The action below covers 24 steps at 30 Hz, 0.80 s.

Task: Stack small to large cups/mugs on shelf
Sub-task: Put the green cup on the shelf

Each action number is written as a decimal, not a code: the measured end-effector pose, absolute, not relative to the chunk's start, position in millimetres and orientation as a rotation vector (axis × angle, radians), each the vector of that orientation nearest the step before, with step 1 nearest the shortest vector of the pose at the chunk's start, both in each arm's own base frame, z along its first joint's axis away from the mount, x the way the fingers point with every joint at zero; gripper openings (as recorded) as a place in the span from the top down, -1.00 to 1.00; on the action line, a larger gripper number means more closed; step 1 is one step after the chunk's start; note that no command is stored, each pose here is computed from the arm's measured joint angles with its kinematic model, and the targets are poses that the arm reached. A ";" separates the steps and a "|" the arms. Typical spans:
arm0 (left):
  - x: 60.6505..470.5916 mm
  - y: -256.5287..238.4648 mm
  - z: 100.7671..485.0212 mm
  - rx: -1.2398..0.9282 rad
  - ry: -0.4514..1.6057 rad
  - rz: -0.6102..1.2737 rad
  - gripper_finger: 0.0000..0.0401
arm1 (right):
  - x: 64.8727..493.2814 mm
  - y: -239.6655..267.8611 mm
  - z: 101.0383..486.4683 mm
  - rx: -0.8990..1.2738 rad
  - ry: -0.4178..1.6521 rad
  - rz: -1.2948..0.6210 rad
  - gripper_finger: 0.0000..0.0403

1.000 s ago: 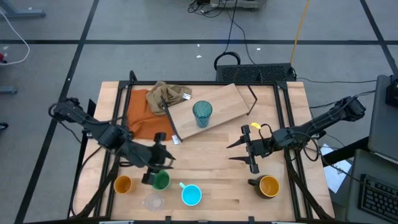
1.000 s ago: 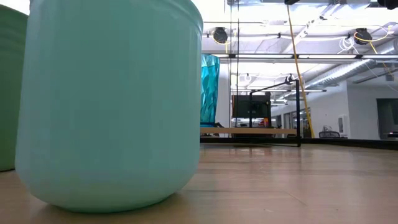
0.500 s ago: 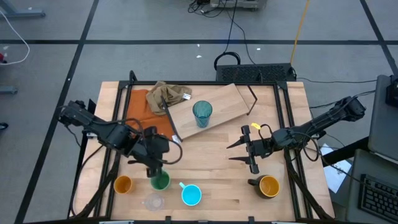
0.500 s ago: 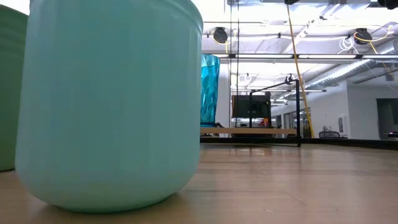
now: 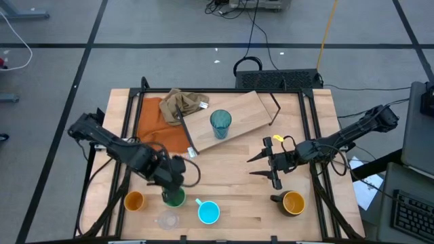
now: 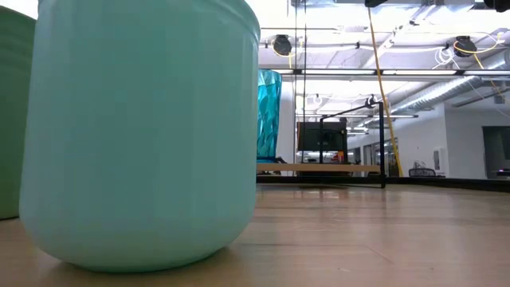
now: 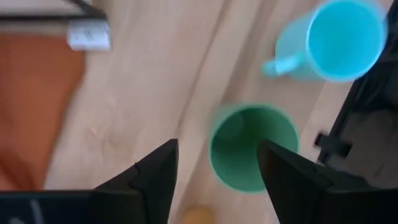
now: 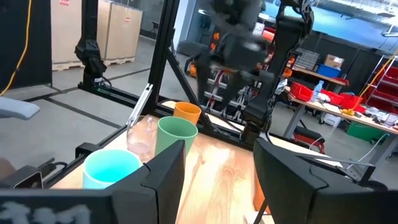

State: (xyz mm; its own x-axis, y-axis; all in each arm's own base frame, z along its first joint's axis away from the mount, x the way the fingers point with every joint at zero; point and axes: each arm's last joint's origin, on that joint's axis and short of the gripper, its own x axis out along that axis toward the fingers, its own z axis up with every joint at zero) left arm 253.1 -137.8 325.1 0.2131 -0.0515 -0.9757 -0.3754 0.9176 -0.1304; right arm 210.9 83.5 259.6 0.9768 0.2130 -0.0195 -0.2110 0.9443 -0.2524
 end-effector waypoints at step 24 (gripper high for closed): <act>260.3 -156.2 300.0 -0.498 1.490 0.354 -0.07 | 210.5 83.4 252.5 -0.276 0.063 0.225 0.09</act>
